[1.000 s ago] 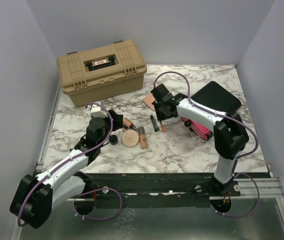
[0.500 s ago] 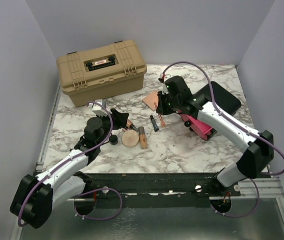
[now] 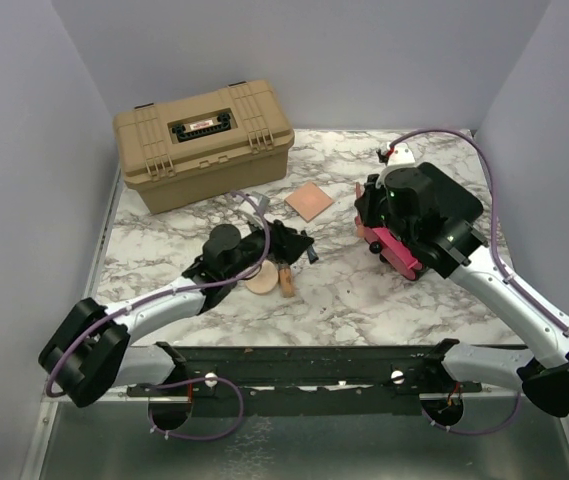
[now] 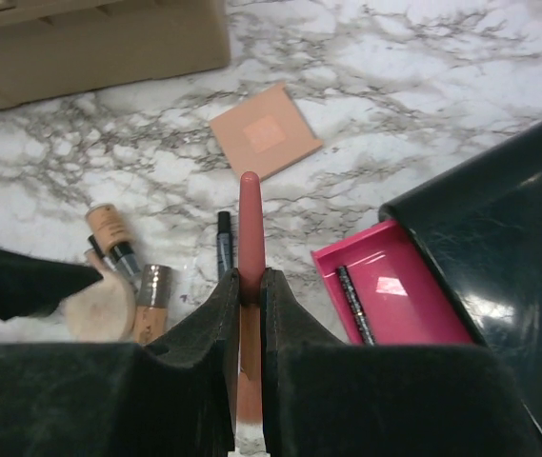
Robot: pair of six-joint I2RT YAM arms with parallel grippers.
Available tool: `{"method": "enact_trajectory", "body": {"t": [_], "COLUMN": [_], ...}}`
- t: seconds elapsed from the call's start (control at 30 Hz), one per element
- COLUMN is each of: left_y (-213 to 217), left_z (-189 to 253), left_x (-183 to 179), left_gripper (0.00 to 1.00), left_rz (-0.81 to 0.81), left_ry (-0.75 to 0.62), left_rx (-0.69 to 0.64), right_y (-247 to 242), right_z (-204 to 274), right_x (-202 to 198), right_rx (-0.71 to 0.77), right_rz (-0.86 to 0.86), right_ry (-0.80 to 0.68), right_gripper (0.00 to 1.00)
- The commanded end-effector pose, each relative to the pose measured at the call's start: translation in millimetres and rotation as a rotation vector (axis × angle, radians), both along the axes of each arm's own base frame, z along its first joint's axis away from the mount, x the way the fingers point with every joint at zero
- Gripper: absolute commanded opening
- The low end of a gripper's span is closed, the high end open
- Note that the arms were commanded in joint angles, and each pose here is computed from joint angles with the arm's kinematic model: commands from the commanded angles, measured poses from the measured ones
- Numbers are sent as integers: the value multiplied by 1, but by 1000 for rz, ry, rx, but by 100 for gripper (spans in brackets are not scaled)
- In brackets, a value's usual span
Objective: Organize the makeup
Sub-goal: Place the makeup brush in the drawer.
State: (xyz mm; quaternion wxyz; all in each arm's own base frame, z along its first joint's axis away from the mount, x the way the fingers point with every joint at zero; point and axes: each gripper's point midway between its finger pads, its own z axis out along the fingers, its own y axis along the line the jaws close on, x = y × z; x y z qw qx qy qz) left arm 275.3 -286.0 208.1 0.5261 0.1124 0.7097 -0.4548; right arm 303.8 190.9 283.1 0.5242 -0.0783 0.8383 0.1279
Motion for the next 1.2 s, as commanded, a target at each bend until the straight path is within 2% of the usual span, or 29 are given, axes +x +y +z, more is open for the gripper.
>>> {"method": "enact_trajectory", "body": {"t": [0.0, 0.27, 0.5, 0.73, 0.97, 1.17], "left_y": [-45, -103, -140, -160, -169, -168], "left_z": [20, 13, 1, -4, -9, -11], "left_x": [-11, -19, -21, -23, -27, -23], "left_gripper": [65, 65, 64, 64, 62, 61], "left_rz": [-98, -189, -219, -240, -269, -244], "left_ry": [-73, -43, -14, 14, 23, 26], "left_rx": [-13, -60, -65, -116, -118, -117], "right_y": [-34, -74, -83, -99, -111, -106], "right_z": [5, -6, -20, -35, -64, -73], "right_x": [9, 3, 1, 0, 6, 8], "right_rx": [-79, -213, -264, -347, -429, -439], "right_rz": [-162, -293, -299, -313, -307, -261], "right_ry": [-63, -81, -53, -17, 78, 97], "right_gripper": [5, 5, 5, 5, 5, 5]}}
